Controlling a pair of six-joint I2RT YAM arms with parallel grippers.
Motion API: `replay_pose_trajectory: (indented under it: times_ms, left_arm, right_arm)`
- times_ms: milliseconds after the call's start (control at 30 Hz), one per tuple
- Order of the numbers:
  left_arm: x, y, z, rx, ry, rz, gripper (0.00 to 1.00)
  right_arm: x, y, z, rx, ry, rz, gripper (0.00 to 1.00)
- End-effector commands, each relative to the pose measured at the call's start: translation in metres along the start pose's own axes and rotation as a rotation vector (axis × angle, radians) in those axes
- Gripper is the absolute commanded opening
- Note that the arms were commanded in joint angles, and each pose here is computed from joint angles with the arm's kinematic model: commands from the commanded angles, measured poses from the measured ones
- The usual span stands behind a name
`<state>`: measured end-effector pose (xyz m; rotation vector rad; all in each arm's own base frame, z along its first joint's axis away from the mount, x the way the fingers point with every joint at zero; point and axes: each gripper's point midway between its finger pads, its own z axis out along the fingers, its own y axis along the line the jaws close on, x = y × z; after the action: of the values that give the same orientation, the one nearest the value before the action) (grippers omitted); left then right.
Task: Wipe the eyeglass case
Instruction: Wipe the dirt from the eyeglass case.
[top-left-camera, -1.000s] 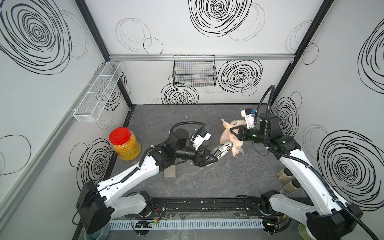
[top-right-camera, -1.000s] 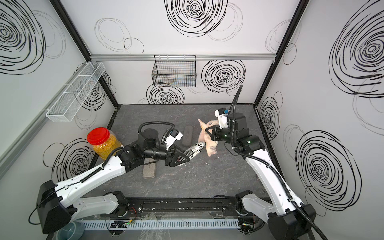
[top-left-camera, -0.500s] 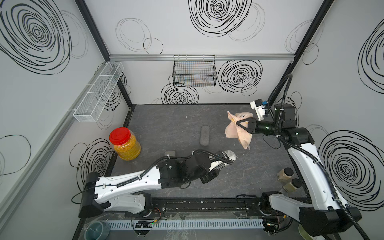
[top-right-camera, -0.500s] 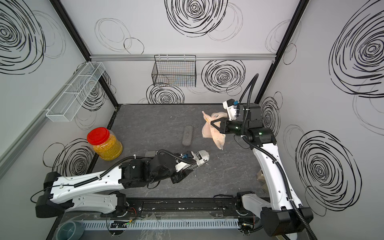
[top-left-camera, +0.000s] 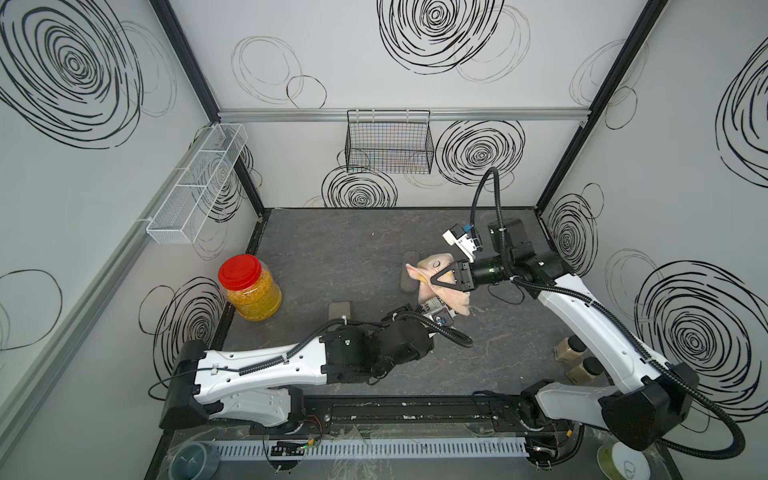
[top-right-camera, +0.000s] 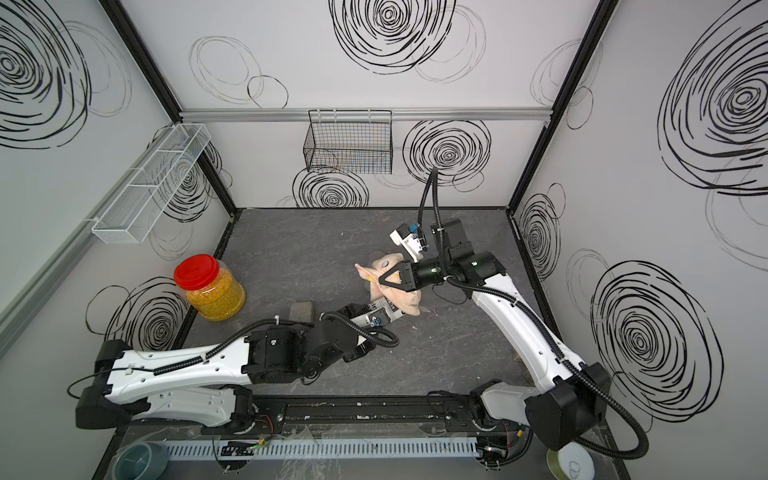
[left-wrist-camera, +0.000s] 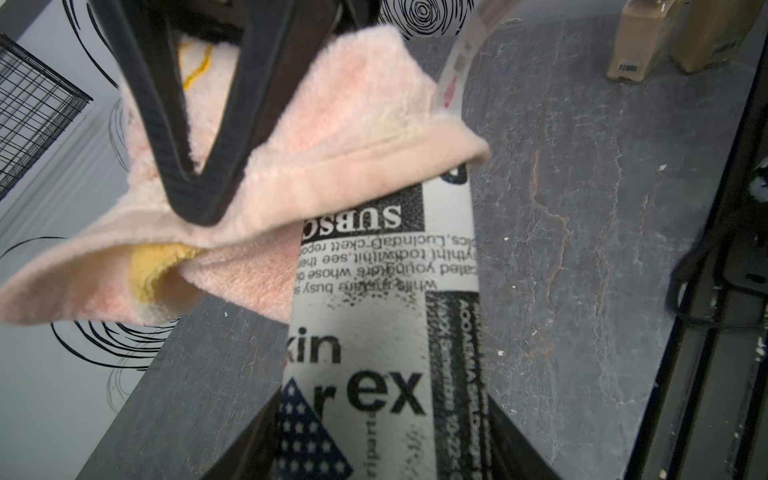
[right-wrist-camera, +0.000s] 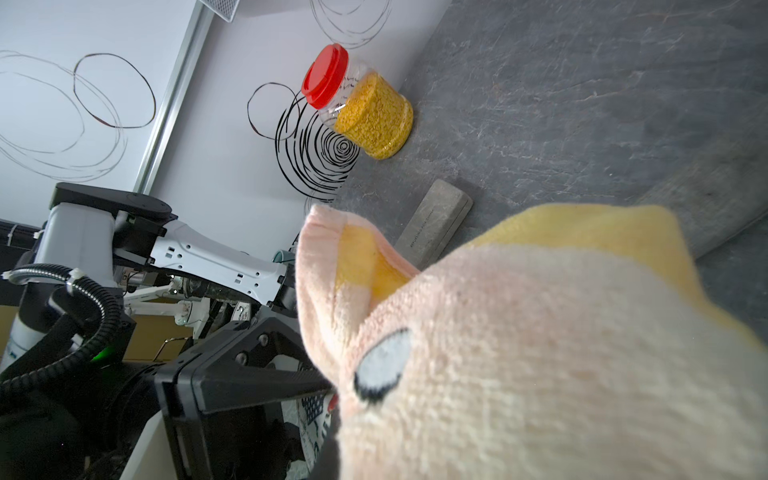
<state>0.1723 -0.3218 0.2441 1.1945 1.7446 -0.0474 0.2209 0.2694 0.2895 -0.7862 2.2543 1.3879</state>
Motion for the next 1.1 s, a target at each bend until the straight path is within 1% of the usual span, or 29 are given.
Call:
replay_pose_trajectory:
  times_ms: [0, 100, 167, 233, 367, 467, 533, 600, 733, 900, 967, 1067]
  left_arm:
    - [-0.011, 0.006, 0.002, -0.086, -0.031, 0.024, 0.63]
    - [-0.009, 0.002, 0.005, -0.092, -0.019, 0.039, 0.63]
    - [-0.005, 0.003, 0.006, -0.102, -0.01, 0.038, 0.63]
    - [-0.002, 0.006, 0.005, -0.123, -0.009, 0.031, 0.63]
    - [0.006, 0.016, 0.002, -0.145, -0.003, 0.001, 0.63]
    - [0.009, 0.019, 0.001, -0.139, -0.006, -0.022, 0.63]
    - [0.01, 0.02, 0.001, -0.134, -0.009, -0.032, 0.63]
    - [0.008, 0.021, 0.002, -0.128, -0.014, -0.035, 0.63]
    - [0.002, 0.017, 0.004, -0.116, -0.02, -0.029, 0.63]
    - [0.0, 0.014, 0.007, -0.117, -0.017, -0.025, 0.62]
    - [0.001, 0.014, 0.006, -0.115, -0.017, -0.032, 0.62]
    - [0.002, 0.016, 0.002, -0.115, -0.027, -0.052, 0.62]
  right_arm:
    - [0.004, 0.006, 0.02, -0.034, 0.045, -0.036, 0.07]
    - [0.01, 0.004, 0.036, -0.043, 0.099, -0.022, 0.06]
    - [0.014, -0.003, 0.038, -0.001, 0.117, -0.006, 0.06]
    - [0.017, -0.019, 0.034, 0.077, 0.111, 0.013, 0.05]
    - [0.024, -0.049, 0.011, 0.21, 0.086, 0.067, 0.05]
    - [0.014, -0.062, -0.018, 0.274, -0.004, 0.094, 0.04]
    - [0.006, -0.054, -0.029, 0.254, -0.061, 0.062, 0.03]
    - [0.002, -0.031, -0.025, 0.161, -0.067, 0.02, 0.04]
    - [0.002, 0.006, 0.005, 0.061, -0.015, -0.091, 0.04]
    - [0.006, 0.02, 0.035, -0.039, 0.058, -0.089, 0.04]
    - [0.009, 0.01, 0.038, -0.009, 0.068, -0.07, 0.04]
    - [0.01, -0.032, 0.029, 0.156, 0.046, 0.003, 0.04]
